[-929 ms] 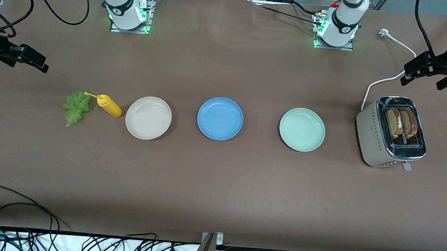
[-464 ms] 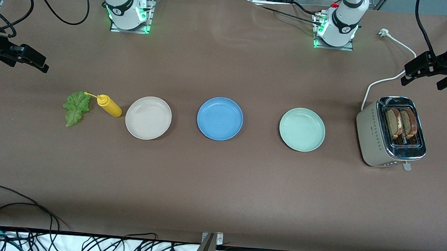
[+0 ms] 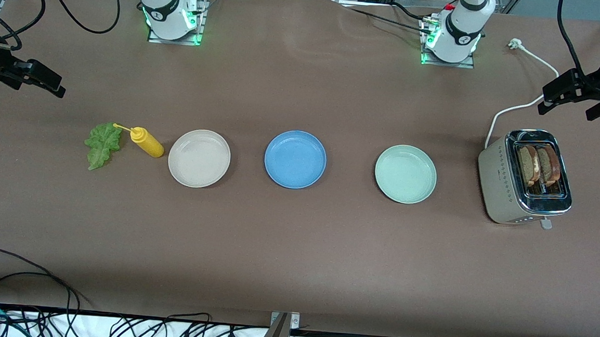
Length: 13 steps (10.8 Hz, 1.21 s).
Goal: Make sandwich in blue plate with both arms
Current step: 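Move the left gripper over the toaster toward the bread slices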
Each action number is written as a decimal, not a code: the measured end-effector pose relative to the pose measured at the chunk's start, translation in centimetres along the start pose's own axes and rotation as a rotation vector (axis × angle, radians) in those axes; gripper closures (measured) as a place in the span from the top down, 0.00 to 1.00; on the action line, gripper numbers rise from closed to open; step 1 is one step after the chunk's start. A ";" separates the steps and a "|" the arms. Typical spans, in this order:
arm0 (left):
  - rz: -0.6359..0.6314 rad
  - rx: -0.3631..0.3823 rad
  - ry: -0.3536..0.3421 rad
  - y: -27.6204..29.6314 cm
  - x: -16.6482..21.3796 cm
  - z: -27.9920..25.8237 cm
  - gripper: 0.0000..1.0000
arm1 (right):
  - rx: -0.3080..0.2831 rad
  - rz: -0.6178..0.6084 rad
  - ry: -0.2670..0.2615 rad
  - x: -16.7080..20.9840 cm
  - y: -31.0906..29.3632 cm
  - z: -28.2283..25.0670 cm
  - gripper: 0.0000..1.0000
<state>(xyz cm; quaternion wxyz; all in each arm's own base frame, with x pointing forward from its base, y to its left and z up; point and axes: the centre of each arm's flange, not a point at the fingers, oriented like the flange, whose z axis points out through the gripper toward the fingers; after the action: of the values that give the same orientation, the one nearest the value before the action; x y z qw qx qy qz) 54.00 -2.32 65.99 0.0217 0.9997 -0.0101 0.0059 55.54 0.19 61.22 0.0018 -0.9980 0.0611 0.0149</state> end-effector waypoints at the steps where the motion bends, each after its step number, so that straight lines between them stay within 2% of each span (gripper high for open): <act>1: 0.002 0.000 -0.006 0.1 0.0 0.1 1.00 | 0.000 0.000 0.000 0.0 0.0 0.0 1.00; 8: -0.013 0.000 -0.026 -0.7 0.0 0.8 1.00 | 0.000 0.000 0.000 0.0 0.0 0.0 1.00; 13: -0.056 0.010 -0.056 -3.2 0.8 4.4 0.96 | 0.000 0.001 0.000 0.0 0.0 0.0 1.00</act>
<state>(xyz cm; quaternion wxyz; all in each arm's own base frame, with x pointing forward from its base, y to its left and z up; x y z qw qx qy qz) 54.93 0.64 61.43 0.0165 0.9995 0.0171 -0.0228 55.54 0.18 61.23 0.0018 -0.9980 0.0615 0.0149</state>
